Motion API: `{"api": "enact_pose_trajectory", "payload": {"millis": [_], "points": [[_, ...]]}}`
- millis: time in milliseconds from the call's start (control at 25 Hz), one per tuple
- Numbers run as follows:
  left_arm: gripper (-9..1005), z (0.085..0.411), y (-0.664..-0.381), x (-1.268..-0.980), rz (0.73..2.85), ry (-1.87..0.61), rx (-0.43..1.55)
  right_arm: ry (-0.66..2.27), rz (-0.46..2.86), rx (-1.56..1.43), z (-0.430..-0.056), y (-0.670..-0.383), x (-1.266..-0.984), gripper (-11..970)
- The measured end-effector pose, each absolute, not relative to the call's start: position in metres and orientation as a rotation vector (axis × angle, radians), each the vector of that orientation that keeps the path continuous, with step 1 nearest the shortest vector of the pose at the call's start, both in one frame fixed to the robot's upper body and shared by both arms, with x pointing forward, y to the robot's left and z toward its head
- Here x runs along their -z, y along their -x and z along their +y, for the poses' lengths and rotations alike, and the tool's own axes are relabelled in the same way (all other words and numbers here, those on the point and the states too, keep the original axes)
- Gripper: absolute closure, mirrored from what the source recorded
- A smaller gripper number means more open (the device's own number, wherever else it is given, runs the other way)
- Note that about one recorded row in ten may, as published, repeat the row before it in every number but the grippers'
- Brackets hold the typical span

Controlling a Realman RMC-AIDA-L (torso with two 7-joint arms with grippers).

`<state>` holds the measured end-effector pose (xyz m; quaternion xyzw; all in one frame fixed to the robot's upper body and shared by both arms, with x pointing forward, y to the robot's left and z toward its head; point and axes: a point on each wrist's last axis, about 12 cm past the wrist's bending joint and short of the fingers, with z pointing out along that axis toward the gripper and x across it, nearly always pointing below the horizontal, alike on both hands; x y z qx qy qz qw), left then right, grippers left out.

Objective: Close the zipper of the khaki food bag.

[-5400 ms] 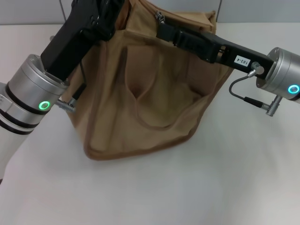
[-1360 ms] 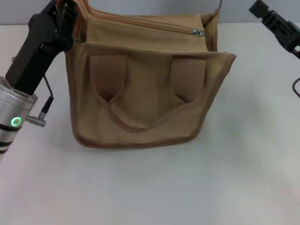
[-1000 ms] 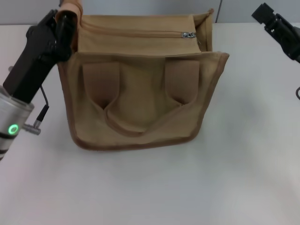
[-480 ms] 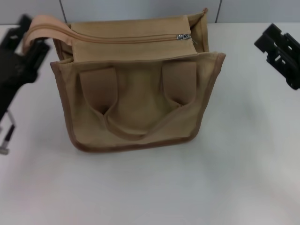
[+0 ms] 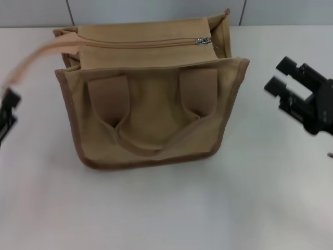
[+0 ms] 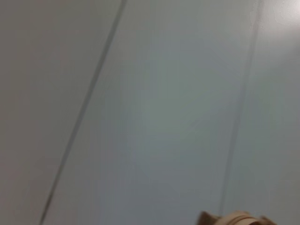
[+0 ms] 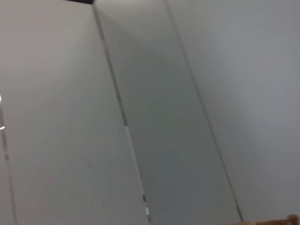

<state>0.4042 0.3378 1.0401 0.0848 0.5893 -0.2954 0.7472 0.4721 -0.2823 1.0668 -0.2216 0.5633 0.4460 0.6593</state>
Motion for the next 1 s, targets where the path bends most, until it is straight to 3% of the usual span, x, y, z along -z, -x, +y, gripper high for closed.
{"api": "enact_pose_trajectory", "payload": {"millis": [80,200,480,680,1000], "points": [[184,0.345,-0.386,-1.046,1.298,-0.35,0.703,0.578,1.212,-0.996,-0.278,-0.464,-1.067,232],[185,0.342,-0.382,-1.047,1.329,-0.504,0.799,0.645,1.19,-1.03,-0.27,-0.463,-1.068,212],[185,0.306,-0.402,-1.04,1.349,-0.84,0.973,1.006,1.223,-1.199,-0.234,-0.468,-1.062,165],[185,0.292,-0.419,-1.04,1.342,-0.921,0.992,1.125,1.294,-1.241,-0.217,-0.471,-1.052,134],[185,0.29,-0.421,-1.041,1.341,-0.931,1.004,1.088,1.352,-1.238,-0.213,-0.47,-1.044,123]]}}
